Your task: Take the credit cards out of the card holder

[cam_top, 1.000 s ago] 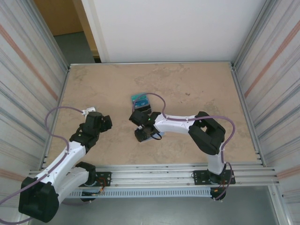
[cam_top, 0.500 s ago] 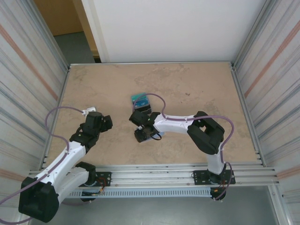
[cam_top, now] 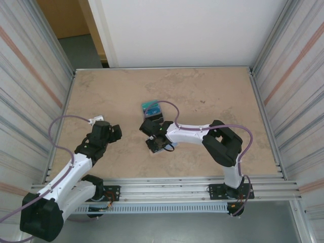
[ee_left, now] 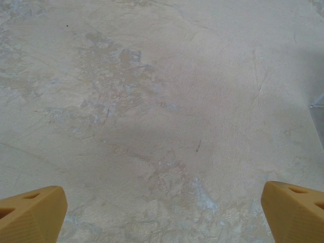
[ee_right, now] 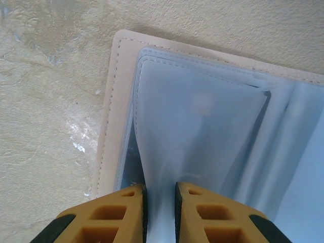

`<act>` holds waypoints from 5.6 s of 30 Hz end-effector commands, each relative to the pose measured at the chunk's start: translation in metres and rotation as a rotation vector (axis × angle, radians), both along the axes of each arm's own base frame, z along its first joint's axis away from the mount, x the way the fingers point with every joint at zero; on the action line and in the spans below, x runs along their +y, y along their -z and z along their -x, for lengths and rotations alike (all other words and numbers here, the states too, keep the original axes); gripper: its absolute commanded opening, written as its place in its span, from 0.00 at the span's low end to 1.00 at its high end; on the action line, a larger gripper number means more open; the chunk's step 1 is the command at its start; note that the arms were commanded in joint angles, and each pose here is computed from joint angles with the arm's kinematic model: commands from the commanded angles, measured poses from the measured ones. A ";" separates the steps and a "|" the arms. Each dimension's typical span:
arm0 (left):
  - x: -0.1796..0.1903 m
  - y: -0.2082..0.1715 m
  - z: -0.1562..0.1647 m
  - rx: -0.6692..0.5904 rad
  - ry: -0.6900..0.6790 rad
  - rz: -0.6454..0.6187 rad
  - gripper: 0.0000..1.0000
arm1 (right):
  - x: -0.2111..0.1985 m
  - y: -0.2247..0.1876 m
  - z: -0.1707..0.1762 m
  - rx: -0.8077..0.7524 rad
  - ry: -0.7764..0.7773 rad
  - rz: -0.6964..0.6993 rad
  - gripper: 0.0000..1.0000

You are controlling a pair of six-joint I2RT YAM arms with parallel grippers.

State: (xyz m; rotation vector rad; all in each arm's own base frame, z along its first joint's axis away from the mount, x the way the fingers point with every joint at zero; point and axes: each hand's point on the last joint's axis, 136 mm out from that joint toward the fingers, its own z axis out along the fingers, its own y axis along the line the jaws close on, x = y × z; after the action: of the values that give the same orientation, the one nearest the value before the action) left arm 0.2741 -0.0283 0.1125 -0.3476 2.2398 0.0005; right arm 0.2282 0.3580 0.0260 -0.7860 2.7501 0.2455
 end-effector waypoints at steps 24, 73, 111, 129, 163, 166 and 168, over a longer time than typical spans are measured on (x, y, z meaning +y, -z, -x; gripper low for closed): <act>-0.005 -0.034 -0.007 -0.071 0.011 0.044 0.99 | -0.045 -0.036 -0.036 -0.100 0.186 0.016 0.29; -0.164 0.067 -0.001 0.172 0.375 -0.049 0.99 | -0.055 -0.045 -0.039 0.147 0.303 -0.361 0.23; -0.142 0.101 0.016 0.328 0.337 -0.167 0.99 | -0.023 0.000 -0.025 0.367 0.316 -0.459 0.27; -0.145 0.103 0.021 0.355 0.349 -0.198 0.99 | -0.009 -0.026 -0.029 0.457 0.278 -0.778 0.17; -0.134 0.099 0.020 0.368 0.321 -0.259 0.99 | -0.023 -0.031 -0.036 0.478 0.316 -0.917 0.22; -0.132 0.100 0.021 0.374 0.317 -0.262 0.99 | -0.027 -0.030 -0.038 0.476 0.326 -0.917 0.22; -0.132 0.100 0.021 0.375 0.317 -0.262 0.99 | -0.030 -0.028 -0.039 0.475 0.333 -0.918 0.21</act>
State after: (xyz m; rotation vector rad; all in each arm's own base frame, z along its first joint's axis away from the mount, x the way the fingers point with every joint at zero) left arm 0.2654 -0.1787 0.0249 0.1319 2.5433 0.0799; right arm 0.2667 0.3291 0.0474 -0.0094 2.6372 1.5771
